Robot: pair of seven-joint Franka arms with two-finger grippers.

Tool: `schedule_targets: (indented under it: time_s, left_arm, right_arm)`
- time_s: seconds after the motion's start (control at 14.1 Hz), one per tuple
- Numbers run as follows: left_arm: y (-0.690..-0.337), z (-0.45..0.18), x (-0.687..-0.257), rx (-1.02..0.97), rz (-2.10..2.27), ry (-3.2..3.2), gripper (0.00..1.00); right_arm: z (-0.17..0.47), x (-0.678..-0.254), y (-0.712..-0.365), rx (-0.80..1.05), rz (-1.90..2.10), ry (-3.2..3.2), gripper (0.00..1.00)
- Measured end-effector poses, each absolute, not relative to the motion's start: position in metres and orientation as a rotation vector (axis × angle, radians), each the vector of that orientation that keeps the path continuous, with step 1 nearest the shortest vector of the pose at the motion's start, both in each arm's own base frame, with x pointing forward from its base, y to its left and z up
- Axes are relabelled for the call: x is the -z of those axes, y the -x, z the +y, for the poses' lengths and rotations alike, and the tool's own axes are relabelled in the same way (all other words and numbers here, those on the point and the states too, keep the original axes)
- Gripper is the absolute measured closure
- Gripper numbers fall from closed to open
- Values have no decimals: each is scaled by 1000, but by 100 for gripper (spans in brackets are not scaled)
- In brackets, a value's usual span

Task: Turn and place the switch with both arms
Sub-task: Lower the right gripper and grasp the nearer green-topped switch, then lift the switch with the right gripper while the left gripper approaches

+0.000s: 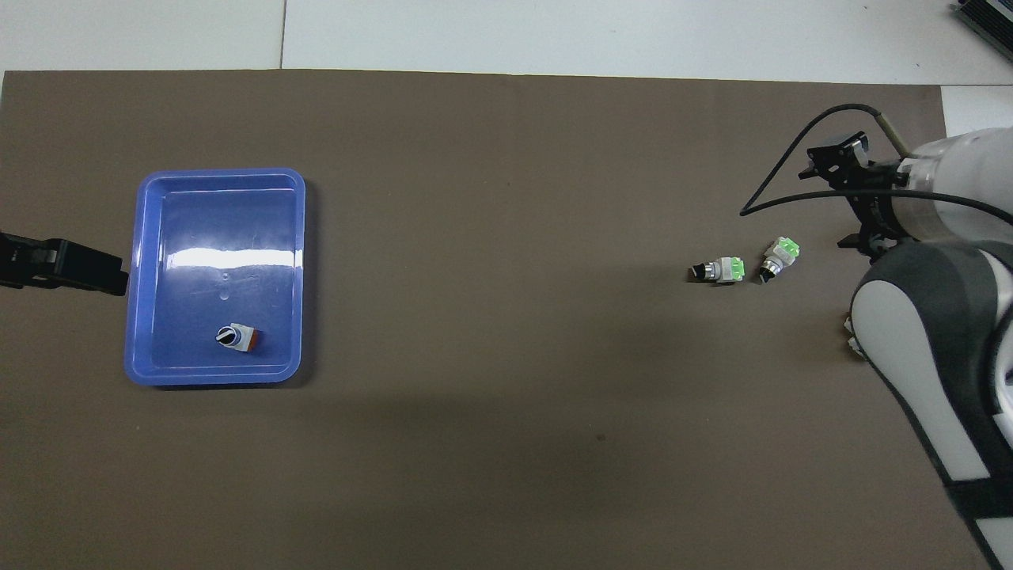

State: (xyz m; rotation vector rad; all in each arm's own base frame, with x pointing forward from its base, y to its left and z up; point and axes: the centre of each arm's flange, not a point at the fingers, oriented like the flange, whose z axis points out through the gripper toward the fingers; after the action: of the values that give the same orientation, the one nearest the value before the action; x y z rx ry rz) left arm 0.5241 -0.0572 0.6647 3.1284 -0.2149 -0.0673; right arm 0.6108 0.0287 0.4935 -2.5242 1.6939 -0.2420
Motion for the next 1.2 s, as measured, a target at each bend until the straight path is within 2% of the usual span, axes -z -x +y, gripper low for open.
schedule_targets:
  time_s: [0.28,0.64,0.99,1.2]
  left_arm:
    - [-524,-57,-665,67,-215,-3128,0]
    - [-524,-57,-665,67,-215,-3128,0]
    - [-524,-57,-665,67,-215,-3128,0]
    - [-524,-57,-665,67,-215,-3128,0]
  right_arm:
    - [46,-409,-633,113,2024,2302,0]
    - [38,-364,-630,-106,2144,2148,0]
    - [33,-316,-608,-148,2113,2228,0]
    - [27,-303,-601,-163,2088,2265,0]
